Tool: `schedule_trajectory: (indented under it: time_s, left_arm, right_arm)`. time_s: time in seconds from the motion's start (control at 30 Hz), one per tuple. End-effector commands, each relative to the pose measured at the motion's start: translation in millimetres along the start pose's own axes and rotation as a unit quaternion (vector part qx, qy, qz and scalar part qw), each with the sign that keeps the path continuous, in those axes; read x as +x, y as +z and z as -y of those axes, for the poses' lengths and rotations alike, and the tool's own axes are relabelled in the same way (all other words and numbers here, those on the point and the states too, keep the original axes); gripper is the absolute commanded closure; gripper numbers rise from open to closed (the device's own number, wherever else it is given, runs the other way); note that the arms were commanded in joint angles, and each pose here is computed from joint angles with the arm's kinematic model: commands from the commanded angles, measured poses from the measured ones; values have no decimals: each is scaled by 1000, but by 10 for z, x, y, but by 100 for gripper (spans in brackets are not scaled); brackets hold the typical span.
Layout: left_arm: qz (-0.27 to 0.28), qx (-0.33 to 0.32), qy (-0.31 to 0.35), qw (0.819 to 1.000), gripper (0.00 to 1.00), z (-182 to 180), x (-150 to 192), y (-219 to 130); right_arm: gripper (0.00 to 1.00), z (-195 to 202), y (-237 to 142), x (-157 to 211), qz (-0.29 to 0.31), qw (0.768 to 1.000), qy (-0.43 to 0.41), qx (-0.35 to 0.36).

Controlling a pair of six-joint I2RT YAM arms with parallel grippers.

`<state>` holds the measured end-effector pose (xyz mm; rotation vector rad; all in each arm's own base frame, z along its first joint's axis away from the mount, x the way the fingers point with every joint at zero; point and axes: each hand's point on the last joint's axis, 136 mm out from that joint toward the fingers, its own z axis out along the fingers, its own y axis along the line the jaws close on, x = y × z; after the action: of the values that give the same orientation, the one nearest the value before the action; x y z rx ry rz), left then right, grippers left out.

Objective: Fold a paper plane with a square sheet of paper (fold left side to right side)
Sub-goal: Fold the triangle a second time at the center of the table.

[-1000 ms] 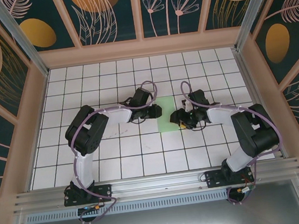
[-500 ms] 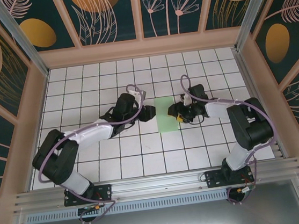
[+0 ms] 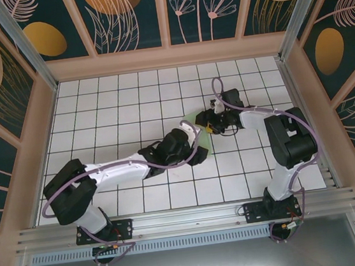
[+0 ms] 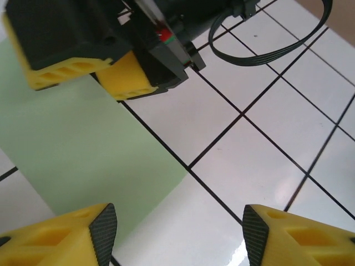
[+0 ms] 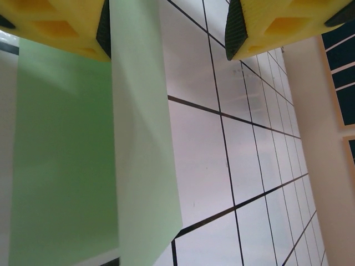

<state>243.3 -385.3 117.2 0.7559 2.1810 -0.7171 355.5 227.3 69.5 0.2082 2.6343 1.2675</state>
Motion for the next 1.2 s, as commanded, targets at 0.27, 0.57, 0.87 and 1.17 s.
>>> schedule_trajectory:
  time_s: [0.27,0.57,0.87,1.17]
  left_arm:
    - [-67,-95,88,989,32,30,136,489]
    - [-90,-123,103,983,27,34,275,629]
    - [-100,-177,117,972,25,-123,283,741]
    - [-89,-164,114,976,52,-61,200,700]
  right_arm:
    - [44,-28,13,-57,-8,1000,0,-2]
    - [45,-30,9,-64,-8,1000,-1,-1]
    - [45,-40,-8,-62,-7,1000,-2,-2]
    - [45,20,-8,-64,-4,1000,-3,16]
